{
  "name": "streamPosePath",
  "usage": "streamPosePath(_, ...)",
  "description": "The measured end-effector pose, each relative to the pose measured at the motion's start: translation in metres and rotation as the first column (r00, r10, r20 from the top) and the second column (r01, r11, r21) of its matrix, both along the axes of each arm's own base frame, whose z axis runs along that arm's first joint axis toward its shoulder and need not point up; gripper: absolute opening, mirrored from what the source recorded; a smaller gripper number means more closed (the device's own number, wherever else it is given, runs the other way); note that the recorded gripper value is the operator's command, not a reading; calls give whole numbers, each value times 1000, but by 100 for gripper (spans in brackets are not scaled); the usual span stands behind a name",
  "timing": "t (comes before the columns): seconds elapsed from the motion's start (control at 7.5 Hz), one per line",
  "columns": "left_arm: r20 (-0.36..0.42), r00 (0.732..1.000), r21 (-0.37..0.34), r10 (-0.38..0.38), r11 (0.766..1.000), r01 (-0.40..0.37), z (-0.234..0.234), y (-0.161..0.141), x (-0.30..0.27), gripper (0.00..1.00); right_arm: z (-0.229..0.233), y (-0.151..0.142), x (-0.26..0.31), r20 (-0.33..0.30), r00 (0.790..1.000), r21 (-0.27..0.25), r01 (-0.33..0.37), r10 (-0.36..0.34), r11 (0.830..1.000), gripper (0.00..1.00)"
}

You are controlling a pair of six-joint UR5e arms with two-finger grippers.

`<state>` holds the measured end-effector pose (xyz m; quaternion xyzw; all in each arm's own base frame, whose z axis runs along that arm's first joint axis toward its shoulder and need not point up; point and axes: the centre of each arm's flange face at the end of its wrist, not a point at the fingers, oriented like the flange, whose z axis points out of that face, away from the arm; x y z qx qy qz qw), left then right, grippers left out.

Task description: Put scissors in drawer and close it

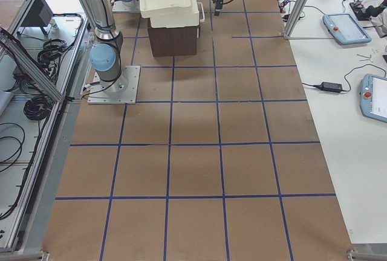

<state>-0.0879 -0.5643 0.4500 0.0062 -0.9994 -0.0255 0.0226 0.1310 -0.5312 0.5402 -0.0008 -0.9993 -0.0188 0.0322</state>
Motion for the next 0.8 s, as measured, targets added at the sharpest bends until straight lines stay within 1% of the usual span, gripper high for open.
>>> streamPosePath(0.4,4,1000,12,8,1000,-8,2,9,0,100,0,0,0,0,1000,-1,0,0,1000,100)
streamPosePath(0.8,0,1000,16,9,1000,-9,-1,11,-2,100,7,0,4,9,1000,-17,8,-8,1000,100)
